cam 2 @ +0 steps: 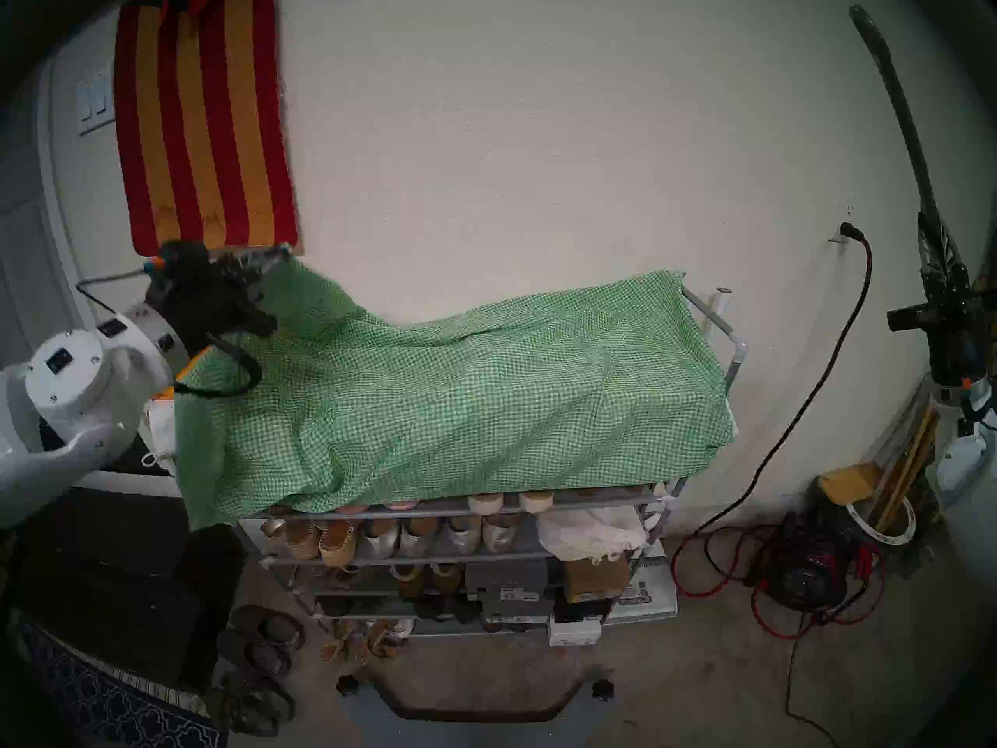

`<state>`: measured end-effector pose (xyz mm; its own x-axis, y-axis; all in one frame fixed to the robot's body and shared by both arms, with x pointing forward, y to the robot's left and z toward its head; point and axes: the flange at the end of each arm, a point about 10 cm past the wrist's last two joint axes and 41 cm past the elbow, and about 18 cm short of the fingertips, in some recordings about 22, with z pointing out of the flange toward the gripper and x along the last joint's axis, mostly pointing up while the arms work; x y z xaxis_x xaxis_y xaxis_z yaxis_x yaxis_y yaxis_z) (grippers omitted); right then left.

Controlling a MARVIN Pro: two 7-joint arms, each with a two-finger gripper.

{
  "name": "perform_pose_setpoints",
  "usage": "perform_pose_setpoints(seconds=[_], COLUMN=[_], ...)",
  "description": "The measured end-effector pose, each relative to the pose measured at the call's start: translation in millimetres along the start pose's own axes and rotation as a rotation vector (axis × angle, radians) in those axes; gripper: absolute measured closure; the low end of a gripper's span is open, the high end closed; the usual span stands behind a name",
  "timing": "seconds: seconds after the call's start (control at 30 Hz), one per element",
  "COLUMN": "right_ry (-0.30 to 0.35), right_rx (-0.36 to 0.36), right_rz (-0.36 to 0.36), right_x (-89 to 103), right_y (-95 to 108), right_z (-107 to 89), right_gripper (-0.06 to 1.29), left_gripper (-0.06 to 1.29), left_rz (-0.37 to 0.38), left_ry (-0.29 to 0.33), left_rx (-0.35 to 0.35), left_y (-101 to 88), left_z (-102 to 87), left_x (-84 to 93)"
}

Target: Lift the object off the cloth, cover the shoe rack with the cloth, put the object back

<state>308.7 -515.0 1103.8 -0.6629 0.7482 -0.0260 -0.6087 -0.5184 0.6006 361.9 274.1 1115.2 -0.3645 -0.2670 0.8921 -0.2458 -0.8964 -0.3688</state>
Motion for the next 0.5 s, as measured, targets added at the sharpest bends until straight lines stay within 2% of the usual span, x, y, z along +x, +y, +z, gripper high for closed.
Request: perform_pose_setpoints(seconds=[0.03,0.2,0.33,0.5], right_ry=[0.0,0.0,-0.001,-0.001], right_rx=[0.001,0.004,0.005,0.006], right_rz=[0.0,0.0,0.0,0.0], right_x=[0.1,0.7,1.1,1.5], right_y=[0,0,1,1], right_z=[-0.1,-0.3,-0.4,-0.5], right_gripper=[1.2,1.2,1.2,1.2], left_gripper=[1.26,1.26,1.26,1.26], left_rz=[-0.008,-0.054,-0.102,-0.167], left_ry=[0.06,0.199,0.238,0.223], left_rx=[0.014,0.022,0.011,-0.017], left_y=[-1.8,5.4,17.6,36.9], left_z=[1.8,-0.7,-6.3,-14.0], left_x=[17.3,57.9,69.7,67.2])
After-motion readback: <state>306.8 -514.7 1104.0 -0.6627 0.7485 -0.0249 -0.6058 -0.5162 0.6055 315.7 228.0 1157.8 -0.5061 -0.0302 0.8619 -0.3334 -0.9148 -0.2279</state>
